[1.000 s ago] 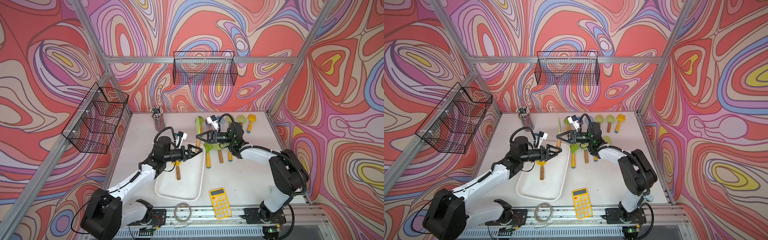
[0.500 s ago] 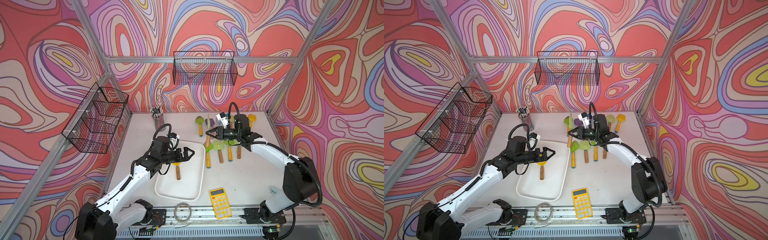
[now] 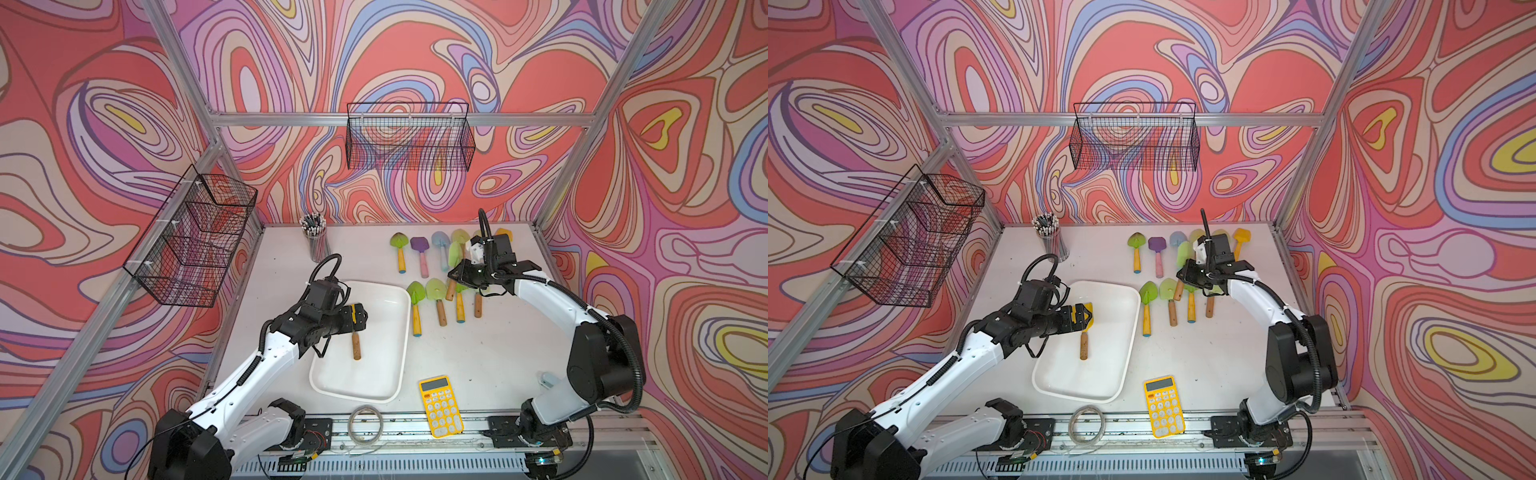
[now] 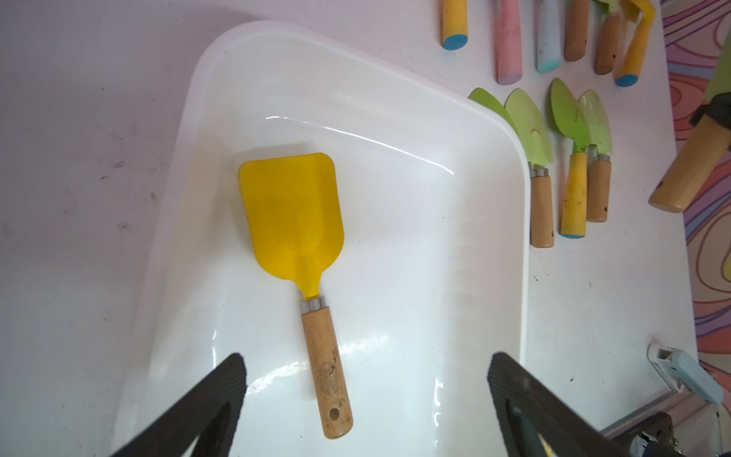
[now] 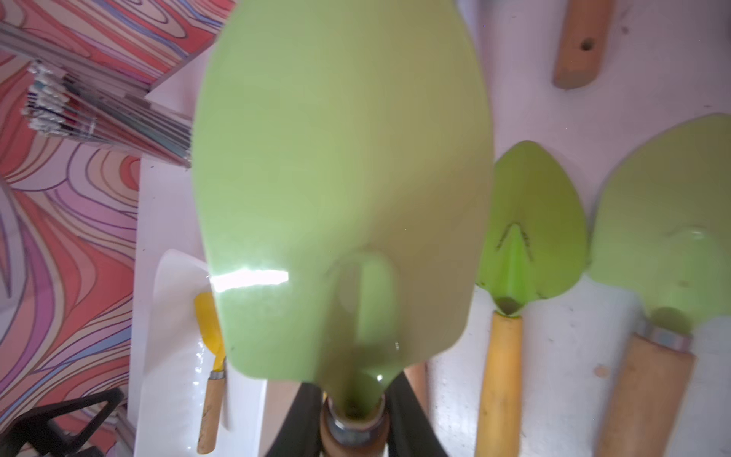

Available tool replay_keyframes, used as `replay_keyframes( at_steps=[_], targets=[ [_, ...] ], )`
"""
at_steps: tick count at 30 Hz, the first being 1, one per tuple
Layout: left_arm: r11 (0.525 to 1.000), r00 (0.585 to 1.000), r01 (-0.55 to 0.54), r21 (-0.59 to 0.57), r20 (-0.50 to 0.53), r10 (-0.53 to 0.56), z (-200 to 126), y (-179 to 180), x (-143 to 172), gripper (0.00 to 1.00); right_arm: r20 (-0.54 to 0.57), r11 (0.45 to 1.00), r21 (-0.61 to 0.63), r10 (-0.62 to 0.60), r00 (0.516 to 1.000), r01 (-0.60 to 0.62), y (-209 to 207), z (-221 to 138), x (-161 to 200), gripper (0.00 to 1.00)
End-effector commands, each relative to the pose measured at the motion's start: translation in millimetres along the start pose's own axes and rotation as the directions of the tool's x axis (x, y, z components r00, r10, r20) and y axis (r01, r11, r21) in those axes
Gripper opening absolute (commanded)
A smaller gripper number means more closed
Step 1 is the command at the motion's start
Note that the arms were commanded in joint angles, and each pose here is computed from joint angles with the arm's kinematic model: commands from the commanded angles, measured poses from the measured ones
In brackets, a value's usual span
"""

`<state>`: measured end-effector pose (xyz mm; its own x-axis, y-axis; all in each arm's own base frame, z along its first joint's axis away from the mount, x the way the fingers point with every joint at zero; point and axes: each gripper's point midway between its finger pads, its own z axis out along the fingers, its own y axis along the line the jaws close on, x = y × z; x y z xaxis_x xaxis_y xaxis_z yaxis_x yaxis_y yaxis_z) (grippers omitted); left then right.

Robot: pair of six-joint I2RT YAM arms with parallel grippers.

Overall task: Take the shovel out of the storage box
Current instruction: Place the shovel at the center of the board.

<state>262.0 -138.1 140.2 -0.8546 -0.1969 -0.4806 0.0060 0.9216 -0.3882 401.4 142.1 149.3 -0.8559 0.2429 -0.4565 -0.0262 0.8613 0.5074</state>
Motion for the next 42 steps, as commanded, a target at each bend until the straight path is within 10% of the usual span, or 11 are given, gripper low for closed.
replay_keyframes(
  at_steps=[1, 22, 42],
  targets=[
    [0.996, 1.000, -0.001, -0.091, -0.021, -0.001, -0.7, 18.9, 7.3, 0.97, 0.053, 0.983, 0.183, -0.003, 0.999, -0.007, -33.6, -10.6, -13.0, 0.12],
    [0.985, 0.984, -0.013, -0.172, -0.178, -0.019, 29.0, 28.2, 60.1, 0.77, 0.068, 0.716, 0.692, 0.061, 0.996, -0.091, -179.3, -36.6, -24.1, 0.12],
    [0.986, 0.981, -0.017, -0.167, -0.196, -0.017, 30.3, 28.2, 75.9, 0.70, -0.005, 0.718, 0.691, 0.129, 0.992, -0.090, -210.4, 19.6, -16.7, 0.12]
  ],
)
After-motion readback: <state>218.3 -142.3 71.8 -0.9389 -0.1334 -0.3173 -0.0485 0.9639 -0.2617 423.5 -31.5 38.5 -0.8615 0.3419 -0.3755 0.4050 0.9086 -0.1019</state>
